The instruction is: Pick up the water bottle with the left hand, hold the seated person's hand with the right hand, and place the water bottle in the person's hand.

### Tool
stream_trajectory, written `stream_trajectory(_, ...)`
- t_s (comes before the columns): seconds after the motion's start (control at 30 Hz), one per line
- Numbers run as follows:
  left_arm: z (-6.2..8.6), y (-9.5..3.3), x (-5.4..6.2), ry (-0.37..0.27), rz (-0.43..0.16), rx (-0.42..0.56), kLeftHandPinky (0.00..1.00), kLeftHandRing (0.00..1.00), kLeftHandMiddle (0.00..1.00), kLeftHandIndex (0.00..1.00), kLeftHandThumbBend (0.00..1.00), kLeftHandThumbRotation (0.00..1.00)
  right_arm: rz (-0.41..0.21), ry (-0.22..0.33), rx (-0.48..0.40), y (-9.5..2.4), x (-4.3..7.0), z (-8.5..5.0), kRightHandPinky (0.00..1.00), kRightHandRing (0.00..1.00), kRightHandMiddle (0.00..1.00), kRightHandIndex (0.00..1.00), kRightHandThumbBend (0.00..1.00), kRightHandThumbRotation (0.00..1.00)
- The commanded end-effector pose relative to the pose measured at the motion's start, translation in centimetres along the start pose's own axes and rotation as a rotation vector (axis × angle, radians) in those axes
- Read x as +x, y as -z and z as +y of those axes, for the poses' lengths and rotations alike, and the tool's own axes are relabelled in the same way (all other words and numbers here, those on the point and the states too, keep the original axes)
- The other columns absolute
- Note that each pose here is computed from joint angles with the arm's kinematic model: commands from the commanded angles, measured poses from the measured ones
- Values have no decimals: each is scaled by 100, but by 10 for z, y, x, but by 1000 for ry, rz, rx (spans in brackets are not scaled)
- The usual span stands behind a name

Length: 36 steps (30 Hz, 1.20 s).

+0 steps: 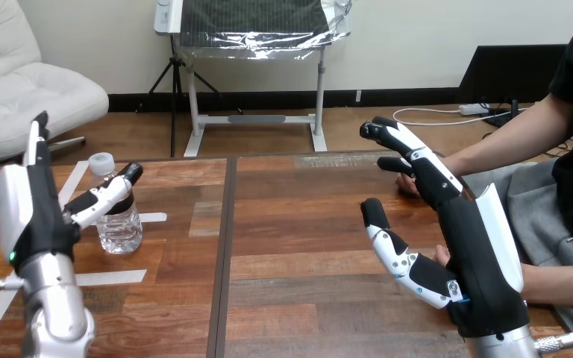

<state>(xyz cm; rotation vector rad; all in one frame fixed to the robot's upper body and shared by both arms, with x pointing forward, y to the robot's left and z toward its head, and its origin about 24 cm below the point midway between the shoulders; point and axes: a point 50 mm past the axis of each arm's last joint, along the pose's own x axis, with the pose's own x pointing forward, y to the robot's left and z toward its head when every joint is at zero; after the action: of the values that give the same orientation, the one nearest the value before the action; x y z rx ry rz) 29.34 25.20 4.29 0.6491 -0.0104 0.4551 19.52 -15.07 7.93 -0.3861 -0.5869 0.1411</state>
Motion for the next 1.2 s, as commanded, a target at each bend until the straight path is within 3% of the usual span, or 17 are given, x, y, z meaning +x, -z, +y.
stream_trajectory(0.0,3,-29,26,-9,-88,31,80,91,93,96,92,43,-61,15,1,-4,15,-3,79,88,91,83,17,0)
stream_trajectory(0.6,-5,-37,44,30,-57,73,80,91,95,96,91,45,-66,5,-4,-4,16,-3,79,88,91,83,18,0)
stream_trajectory(1.17,-9,-34,57,52,-17,111,82,91,94,96,91,47,-78,0,-11,-3,18,-5,79,89,91,82,17,0)
